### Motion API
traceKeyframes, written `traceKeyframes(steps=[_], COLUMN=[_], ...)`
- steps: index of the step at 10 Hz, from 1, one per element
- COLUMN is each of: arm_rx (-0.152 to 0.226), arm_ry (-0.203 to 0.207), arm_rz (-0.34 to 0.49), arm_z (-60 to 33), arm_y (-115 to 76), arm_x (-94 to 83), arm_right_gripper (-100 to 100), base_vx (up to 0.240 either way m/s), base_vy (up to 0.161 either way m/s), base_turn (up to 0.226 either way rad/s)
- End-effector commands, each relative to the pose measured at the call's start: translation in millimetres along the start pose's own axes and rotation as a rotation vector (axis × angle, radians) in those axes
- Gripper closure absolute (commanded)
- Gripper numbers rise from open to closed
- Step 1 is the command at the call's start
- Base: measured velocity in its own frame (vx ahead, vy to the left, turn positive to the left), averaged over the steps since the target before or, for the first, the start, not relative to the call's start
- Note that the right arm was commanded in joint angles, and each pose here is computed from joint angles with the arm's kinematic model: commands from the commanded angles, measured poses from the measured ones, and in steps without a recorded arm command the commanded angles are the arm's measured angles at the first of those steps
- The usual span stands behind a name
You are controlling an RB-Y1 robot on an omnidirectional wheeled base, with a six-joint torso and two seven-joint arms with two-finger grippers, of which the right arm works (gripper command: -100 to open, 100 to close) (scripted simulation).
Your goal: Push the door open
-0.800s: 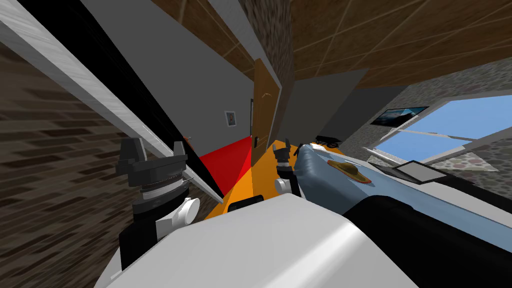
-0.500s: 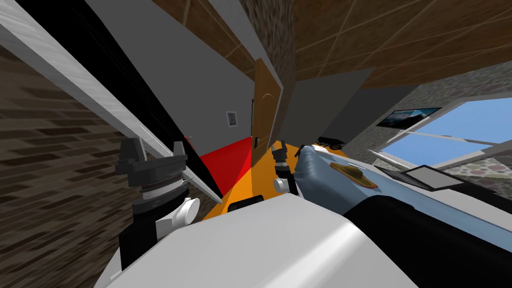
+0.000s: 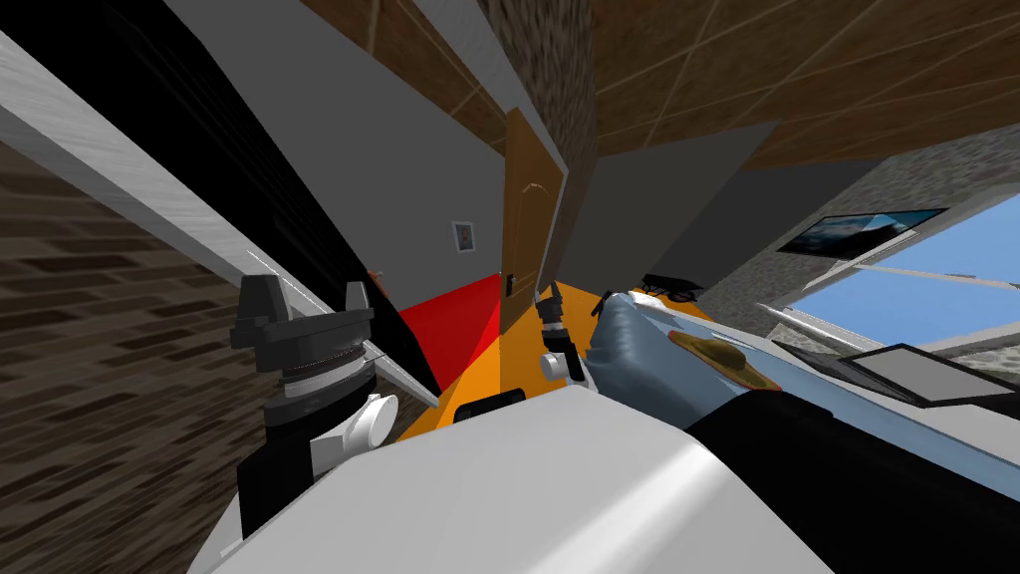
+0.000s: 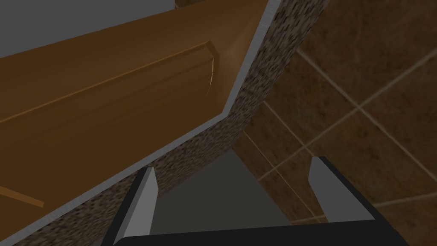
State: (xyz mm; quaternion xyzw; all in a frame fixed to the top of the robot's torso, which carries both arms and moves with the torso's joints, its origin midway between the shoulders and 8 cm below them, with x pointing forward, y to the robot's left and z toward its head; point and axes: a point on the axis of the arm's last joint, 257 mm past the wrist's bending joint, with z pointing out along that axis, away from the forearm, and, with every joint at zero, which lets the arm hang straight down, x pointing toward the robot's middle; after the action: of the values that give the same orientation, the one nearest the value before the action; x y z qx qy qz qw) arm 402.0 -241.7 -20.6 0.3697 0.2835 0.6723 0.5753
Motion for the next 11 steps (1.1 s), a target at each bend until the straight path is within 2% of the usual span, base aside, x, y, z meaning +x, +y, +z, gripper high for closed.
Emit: traceKeyframes(steps=[1, 9, 11], arm_rx=[0.021, 0.136, 0.175], arm_ry=[0.011, 0.074, 0.088], arm_rz=[0.007, 0.034, 0.036], arm_z=[0.2, 3.5, 2.4], arm_y=[-13.4, -86.7, -109.3], arm_x=[-0.1, 11.4, 12.9], arm_right_gripper=[-100, -100, -100], base_vx=[0.044, 0.05, 0.047], base_vy=[-0.092, -0.101, -0.108], base_turn=[0.1, 0.104, 0.12])
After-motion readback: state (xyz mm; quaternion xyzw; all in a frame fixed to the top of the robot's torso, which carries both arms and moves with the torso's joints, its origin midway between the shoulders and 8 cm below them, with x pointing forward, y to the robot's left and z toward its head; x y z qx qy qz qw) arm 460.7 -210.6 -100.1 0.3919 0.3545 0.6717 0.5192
